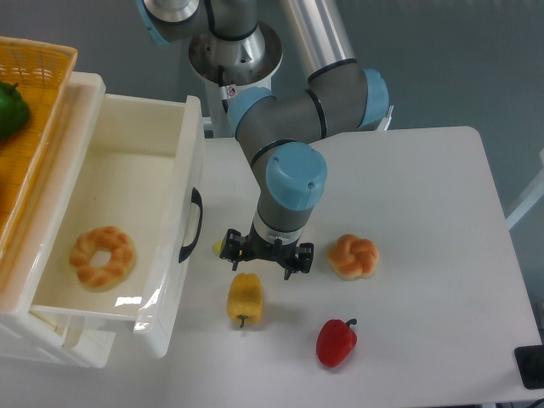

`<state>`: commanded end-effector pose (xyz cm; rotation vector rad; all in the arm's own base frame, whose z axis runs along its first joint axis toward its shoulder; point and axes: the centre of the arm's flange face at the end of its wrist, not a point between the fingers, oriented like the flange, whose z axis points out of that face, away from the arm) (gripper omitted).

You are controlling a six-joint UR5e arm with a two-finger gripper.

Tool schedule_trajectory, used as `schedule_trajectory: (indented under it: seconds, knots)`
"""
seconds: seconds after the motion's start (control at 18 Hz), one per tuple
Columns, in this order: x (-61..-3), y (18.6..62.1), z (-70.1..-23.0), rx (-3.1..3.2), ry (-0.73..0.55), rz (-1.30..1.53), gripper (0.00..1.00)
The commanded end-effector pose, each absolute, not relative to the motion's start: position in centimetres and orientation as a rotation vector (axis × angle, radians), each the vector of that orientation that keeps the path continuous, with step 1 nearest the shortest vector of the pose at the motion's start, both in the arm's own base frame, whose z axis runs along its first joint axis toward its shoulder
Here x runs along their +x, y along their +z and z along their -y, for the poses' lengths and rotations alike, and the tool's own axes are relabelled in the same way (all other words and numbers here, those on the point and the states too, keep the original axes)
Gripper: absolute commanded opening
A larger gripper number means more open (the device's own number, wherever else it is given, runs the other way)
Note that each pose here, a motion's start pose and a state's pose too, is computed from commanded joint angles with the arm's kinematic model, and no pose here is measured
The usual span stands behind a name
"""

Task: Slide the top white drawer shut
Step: 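Move the open gripper toward the open white drawer's front face, then push the drawer front with the gripper, sliding the drawer into the unit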

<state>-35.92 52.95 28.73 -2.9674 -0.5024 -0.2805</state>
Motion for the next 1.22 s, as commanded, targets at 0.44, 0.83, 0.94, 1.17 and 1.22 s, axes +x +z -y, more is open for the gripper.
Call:
schedule_trajectory:
  seconds: [0.44, 0.83, 0.94, 1.17, 1.22]
  knots:
    - [-35.4, 28.8, -53.0, -2.97, -0.286, 0.494, 1.0]
    - [-33.9, 29.4, -53.5, -2.977, -0.291, 0.463, 1.0]
    - [-33.9, 29.4, -53.5, -2.978, -0.293, 0.463, 1.0]
    - [-33.8, 29.6, -53.3, -2.977, -0.291, 0.463, 1.0]
    - [-33.7, 29.6, -53.4, -2.978, -0.291, 0.46, 1.0]
